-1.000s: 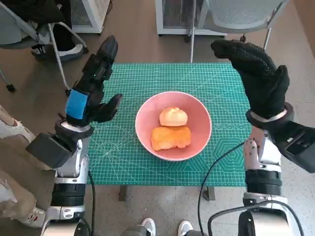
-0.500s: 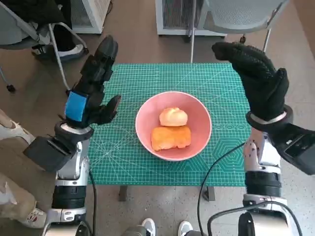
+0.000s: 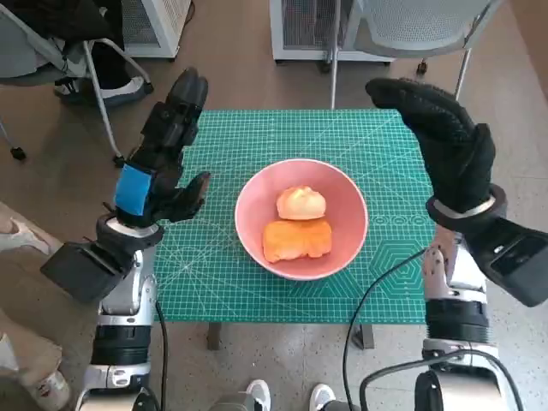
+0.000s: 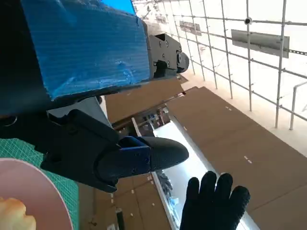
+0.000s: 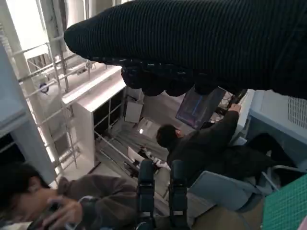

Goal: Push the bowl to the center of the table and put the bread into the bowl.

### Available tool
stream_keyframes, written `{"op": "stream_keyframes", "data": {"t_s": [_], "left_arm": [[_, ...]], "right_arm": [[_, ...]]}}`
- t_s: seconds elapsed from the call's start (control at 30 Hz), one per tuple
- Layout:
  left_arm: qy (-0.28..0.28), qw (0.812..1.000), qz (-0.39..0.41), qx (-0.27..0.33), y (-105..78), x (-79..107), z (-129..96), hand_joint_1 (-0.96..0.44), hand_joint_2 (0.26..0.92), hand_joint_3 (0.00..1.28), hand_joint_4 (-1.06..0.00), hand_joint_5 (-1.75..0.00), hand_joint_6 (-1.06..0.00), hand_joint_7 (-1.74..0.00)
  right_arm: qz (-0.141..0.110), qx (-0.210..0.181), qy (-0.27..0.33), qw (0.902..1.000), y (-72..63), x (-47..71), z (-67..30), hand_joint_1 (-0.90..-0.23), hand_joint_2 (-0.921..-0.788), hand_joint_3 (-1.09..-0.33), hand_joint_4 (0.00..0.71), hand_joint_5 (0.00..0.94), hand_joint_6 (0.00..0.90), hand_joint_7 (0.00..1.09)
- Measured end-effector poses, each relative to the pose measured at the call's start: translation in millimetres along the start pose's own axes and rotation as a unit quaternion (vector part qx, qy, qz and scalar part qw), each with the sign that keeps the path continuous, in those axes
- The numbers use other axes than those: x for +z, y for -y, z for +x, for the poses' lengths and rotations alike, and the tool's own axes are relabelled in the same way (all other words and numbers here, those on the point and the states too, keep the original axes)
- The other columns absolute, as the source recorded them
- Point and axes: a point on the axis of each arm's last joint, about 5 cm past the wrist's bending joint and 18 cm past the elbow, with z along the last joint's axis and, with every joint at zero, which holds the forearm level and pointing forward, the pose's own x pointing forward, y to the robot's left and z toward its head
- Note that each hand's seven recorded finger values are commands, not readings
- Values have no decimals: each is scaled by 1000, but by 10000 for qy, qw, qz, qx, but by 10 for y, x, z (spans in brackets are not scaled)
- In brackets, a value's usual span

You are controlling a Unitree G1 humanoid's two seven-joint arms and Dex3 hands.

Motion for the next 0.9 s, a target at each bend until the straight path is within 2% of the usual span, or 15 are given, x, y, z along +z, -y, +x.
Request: {"op": "stream_keyframes", "data": {"t_s": [0.2,0.37,0.9], "left_arm": [[6,10000,-21,-27,-5,-18,-16,-717,921,563,-55,-2,-95,-133],[93,9999,-120,-49,-13,-51,-49,-716,921,562,-63,-5,-102,-148],[188,9996,-187,-57,-18,-94,-95,-707,921,559,-79,-11,-99,-177]], "right_arm": [[-39,-17,5,10000,-10,-13,-15,-639,-921,-753,92,0,-1,443],[-219,17,-22,9998,-36,-43,-44,-641,-921,-779,91,3,-1,421],[-326,-4,-41,9995,-82,-85,-69,-644,-921,-813,79,0,-1,421]]}}
